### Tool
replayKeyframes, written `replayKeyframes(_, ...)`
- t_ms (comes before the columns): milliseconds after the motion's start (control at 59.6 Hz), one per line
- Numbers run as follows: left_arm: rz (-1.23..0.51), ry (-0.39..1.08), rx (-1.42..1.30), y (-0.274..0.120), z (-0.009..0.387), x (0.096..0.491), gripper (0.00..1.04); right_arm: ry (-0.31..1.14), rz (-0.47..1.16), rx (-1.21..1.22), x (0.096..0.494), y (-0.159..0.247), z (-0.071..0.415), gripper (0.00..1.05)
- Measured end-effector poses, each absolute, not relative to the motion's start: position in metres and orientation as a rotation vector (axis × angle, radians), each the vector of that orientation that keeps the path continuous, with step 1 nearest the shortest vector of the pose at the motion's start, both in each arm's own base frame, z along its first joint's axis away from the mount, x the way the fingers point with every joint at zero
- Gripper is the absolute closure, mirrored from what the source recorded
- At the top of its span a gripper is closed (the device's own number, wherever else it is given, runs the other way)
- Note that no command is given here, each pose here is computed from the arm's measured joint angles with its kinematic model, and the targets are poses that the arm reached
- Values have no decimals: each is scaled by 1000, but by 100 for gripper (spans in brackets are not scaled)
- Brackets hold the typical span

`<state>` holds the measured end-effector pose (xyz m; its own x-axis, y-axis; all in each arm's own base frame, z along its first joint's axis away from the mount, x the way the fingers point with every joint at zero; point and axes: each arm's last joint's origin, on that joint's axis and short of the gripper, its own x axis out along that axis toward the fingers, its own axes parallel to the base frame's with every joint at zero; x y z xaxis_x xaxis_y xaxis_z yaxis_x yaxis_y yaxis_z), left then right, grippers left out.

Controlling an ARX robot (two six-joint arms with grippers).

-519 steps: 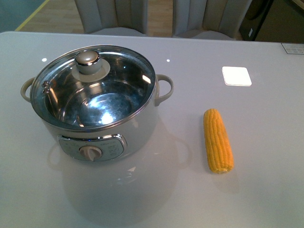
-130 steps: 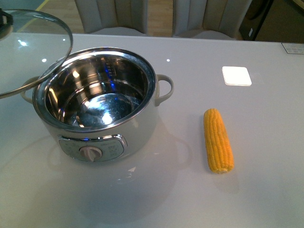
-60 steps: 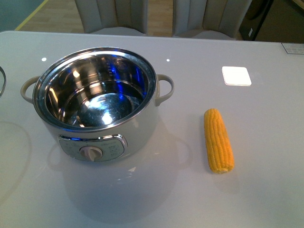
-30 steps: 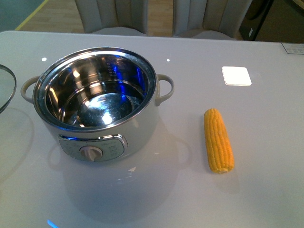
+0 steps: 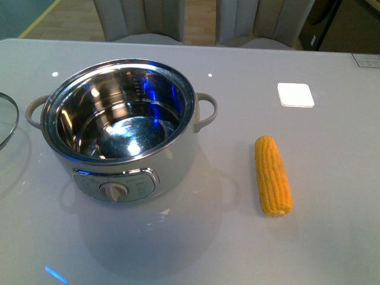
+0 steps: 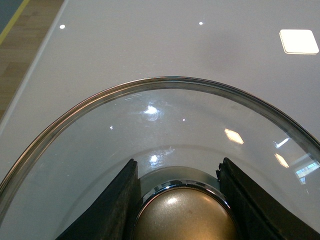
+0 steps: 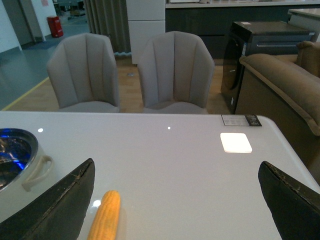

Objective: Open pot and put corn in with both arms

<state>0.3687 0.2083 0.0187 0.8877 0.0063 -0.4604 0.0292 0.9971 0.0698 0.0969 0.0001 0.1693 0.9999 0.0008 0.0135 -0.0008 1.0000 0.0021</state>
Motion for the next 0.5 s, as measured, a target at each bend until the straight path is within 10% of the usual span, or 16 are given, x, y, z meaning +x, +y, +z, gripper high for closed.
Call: replayKeyframes(503,-43,468,95,215,5,391,62,-14,1,2,97,0,169,9)
